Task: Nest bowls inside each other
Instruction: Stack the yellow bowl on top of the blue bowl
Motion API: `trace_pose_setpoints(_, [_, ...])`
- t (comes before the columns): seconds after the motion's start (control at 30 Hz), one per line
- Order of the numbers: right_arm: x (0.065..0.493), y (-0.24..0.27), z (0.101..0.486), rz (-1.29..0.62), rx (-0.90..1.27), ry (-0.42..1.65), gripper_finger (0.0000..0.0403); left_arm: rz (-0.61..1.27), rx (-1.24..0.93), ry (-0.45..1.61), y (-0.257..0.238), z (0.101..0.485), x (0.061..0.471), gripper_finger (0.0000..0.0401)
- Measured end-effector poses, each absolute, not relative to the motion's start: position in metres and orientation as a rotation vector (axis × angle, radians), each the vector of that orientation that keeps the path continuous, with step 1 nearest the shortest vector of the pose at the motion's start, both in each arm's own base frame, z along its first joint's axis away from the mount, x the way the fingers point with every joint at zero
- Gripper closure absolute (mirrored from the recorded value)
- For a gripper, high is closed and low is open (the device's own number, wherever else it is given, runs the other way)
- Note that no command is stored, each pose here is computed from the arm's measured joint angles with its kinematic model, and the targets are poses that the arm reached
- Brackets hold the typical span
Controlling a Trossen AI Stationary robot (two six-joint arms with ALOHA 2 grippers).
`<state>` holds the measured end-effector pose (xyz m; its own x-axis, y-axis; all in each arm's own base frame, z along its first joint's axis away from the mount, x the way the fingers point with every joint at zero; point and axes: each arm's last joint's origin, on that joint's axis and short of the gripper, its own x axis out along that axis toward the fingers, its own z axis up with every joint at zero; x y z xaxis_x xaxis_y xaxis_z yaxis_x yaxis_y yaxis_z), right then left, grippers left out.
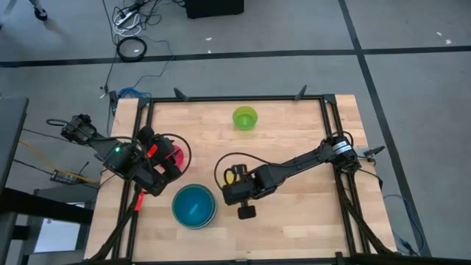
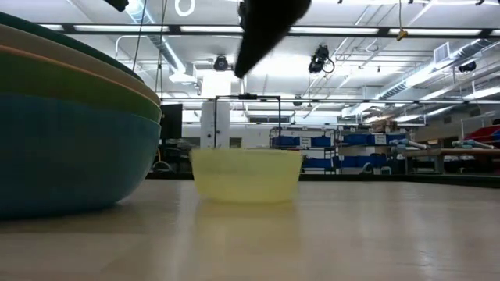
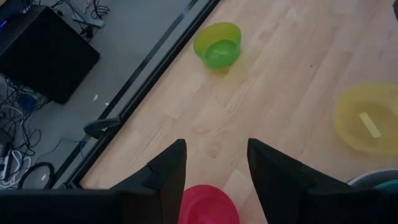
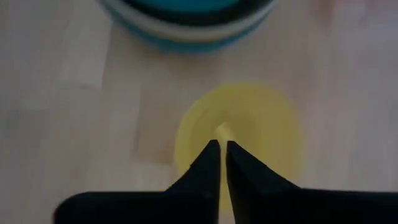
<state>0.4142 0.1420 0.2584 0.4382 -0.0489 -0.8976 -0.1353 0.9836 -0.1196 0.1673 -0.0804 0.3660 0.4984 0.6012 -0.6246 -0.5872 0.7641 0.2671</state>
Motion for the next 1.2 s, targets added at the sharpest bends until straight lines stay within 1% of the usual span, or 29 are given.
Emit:
trace_pose_setpoints(0.13, [0.41,0.138,0.247,0.085,-0.107,1.202,0.0355,0.719,0.02,0.764,-0.08,0.366,0.167,0.0222])
trace_pose_setpoints(0.23, [0.41,0.137,0.237,0.128,-0.048,1.222,0.0322,0.719,0.02,0.764,-0.08,0.366,0.167,0.0222])
trace_pose_setpoints(0.37, [0.408,0.137,0.223,0.142,-0.025,1.249,0.0283,0.719,0.02,0.764,-0.08,0.366,0.167,0.0222])
trace_pose_setpoints(0.53, [0.407,0.139,0.209,0.166,0.01,1.239,0.0259,0.719,0.02,0.764,-0.08,0.366,0.167,0.0222])
trace_pose_setpoints(0.8, [0.409,0.141,0.185,0.182,0.024,1.162,0.0259,0.719,0.02,0.764,-0.08,0.366,0.167,0.0224])
trace_pose_setpoints(1.0, [0.406,0.133,0.163,0.118,0.003,1.131,0.0263,0.719,0.02,0.764,-0.08,0.366,0.167,0.0224])
trace_pose_setpoints(1.1, [0.403,0.128,0.154,0.098,0.004,1.147,0.028,0.719,0.02,0.764,-0.08,0.366,0.167,0.0224])
trace_pose_setpoints(1.2, [0.403,0.123,0.151,0.088,0.01,1.147,0.0316,0.719,0.02,0.764,-0.08,0.366,0.167,0.0224])
